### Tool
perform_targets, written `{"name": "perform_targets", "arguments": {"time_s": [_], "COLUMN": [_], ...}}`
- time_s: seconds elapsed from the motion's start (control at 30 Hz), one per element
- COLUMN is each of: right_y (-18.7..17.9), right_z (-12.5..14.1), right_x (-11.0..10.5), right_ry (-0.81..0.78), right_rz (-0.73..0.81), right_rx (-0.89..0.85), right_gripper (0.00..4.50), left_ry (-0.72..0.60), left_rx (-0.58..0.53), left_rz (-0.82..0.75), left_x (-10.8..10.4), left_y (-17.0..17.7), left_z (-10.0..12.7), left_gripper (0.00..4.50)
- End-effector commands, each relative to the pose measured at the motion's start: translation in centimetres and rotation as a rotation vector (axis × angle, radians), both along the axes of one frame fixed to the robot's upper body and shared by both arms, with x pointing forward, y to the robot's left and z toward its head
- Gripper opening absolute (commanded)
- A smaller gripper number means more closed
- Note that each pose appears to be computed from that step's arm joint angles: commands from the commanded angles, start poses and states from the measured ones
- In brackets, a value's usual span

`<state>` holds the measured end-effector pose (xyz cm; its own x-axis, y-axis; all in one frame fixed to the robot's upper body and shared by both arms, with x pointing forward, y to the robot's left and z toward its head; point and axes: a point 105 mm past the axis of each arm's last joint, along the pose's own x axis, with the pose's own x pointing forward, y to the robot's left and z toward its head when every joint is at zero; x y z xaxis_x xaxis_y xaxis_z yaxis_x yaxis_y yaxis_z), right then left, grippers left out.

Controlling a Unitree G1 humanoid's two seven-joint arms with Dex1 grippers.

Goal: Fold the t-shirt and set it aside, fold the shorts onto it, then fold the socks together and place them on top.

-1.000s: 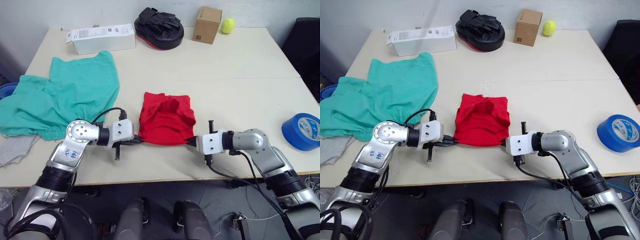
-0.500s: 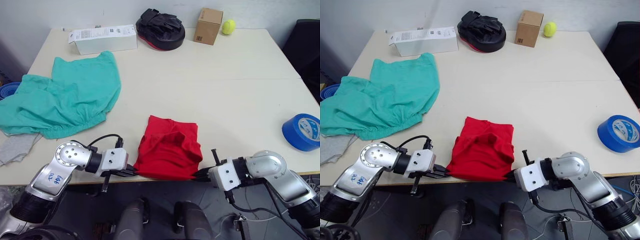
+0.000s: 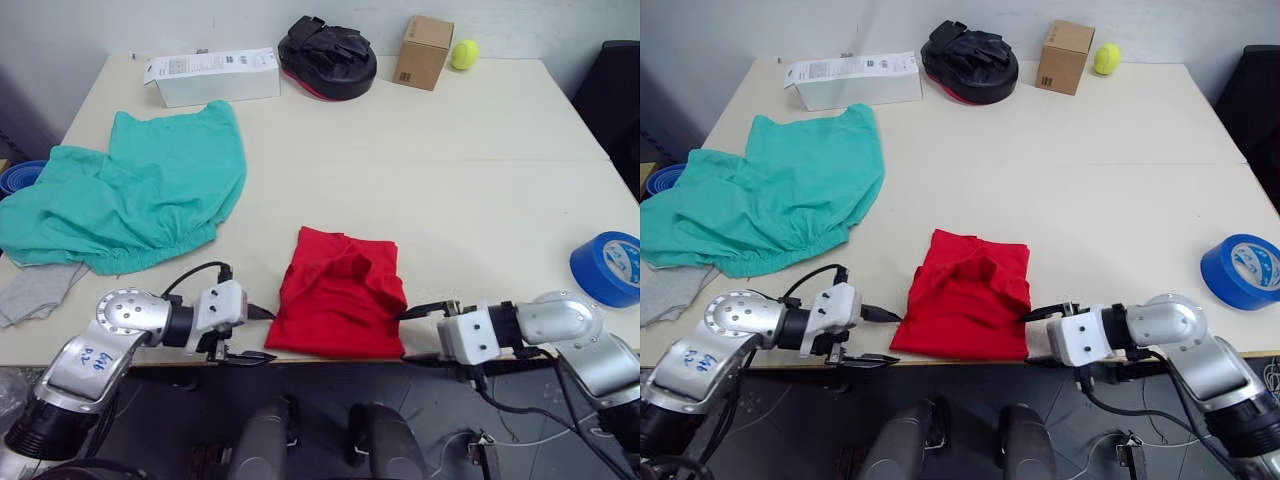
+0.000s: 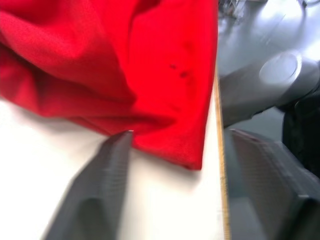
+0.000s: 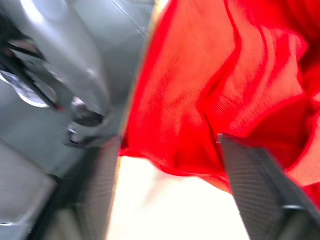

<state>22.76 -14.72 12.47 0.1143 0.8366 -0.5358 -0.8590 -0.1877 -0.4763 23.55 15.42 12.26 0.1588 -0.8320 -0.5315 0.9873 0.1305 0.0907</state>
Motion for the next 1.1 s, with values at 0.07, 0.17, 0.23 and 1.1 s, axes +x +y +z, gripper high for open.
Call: {"name": "perform_targets", "arguments": {"time_s": [0.07,0.17,0.23,1.1], "right_y": [-0.1,-0.1,0.0,1.2], "right_z": [3.5,3.8,3.1,2.4], "right_x": [0.5,2.3,3.1,4.2], "right_ry": [-0.060,-0.169,-0.251,-0.345], "right_rz": [-0.029,-0.075,-0.080,-0.030], "right_rx": [0.091,0.094,0.064,0.133], "right_gripper": [4.46,4.46,4.46,0.05], "left_ry": [-0.026,0.012,0.060,-0.420], "left_rx": [-0.053,-0.144,-0.192,0.072], "left_rz": [0.037,0.074,0.069,-0.095], "left_x": [1.1,2.0,2.0,6.2], "left_y": [0.9,0.5,-0.1,-1.3], "left_z": [3.5,5.1,5.8,4.2], "left_gripper": [4.50,4.50,4.50,4.50]}}
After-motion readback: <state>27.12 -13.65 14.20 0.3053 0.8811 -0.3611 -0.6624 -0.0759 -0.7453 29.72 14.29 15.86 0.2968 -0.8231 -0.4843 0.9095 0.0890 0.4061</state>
